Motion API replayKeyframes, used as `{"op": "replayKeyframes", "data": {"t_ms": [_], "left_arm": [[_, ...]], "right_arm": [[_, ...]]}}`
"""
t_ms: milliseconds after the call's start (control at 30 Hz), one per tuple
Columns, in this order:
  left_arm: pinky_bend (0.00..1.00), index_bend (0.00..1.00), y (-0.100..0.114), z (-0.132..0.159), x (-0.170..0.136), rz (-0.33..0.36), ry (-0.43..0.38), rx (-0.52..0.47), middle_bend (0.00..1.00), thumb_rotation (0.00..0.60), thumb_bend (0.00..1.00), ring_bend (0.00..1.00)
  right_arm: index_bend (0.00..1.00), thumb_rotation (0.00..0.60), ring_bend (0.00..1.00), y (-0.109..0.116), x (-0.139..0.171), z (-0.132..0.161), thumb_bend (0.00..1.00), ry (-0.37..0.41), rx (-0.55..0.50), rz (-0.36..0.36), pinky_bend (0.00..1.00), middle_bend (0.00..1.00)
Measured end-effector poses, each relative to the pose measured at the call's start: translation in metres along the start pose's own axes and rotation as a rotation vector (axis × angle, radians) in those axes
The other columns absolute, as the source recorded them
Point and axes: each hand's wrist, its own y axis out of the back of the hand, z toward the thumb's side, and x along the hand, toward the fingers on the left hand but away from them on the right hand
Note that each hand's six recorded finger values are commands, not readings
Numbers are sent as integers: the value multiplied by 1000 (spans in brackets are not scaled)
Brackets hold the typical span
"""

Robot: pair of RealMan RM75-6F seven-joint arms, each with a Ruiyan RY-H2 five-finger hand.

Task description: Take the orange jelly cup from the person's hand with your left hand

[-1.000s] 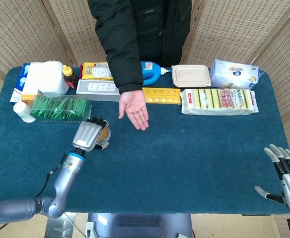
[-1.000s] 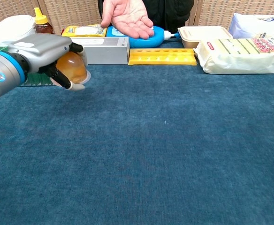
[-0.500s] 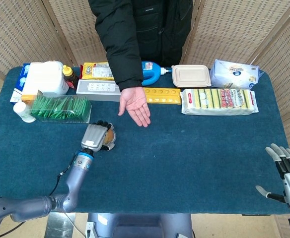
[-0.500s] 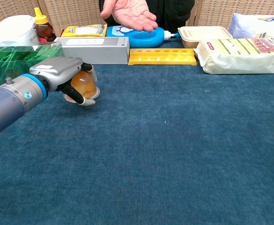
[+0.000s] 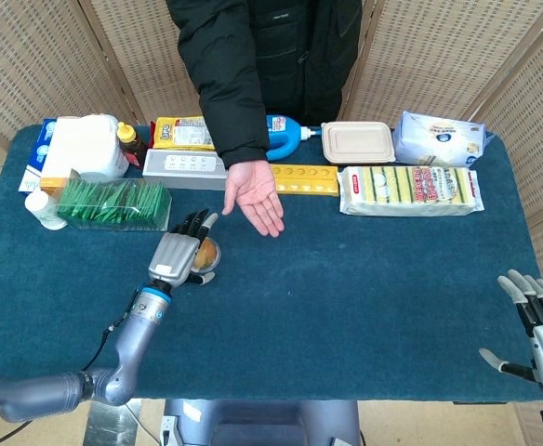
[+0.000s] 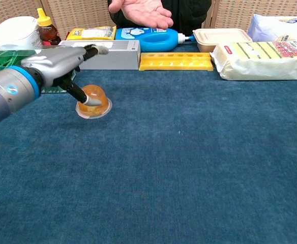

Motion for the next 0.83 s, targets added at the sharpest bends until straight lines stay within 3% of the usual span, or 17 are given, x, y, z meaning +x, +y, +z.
{"op": "replayKeyframes", "data": {"t_ms": [200, 433, 833], "left_arm": [[106, 0, 32, -22, -36, 74, -41, 21, 0, 600, 44, 0], [0, 0, 61, -92, -102, 150, 66, 90, 0, 600, 14, 0], [0, 0, 47, -196, -249, 197, 324, -86, 0, 600, 12, 0]], "right_arm": [[0, 600, 17, 2, 1, 1, 84, 3, -2, -5, 0, 0], [0, 600, 17, 2, 4, 5, 84, 16, -2, -9, 0, 0], [0, 600, 17, 4, 9, 12, 84, 33, 14, -25, 0, 0]]}}
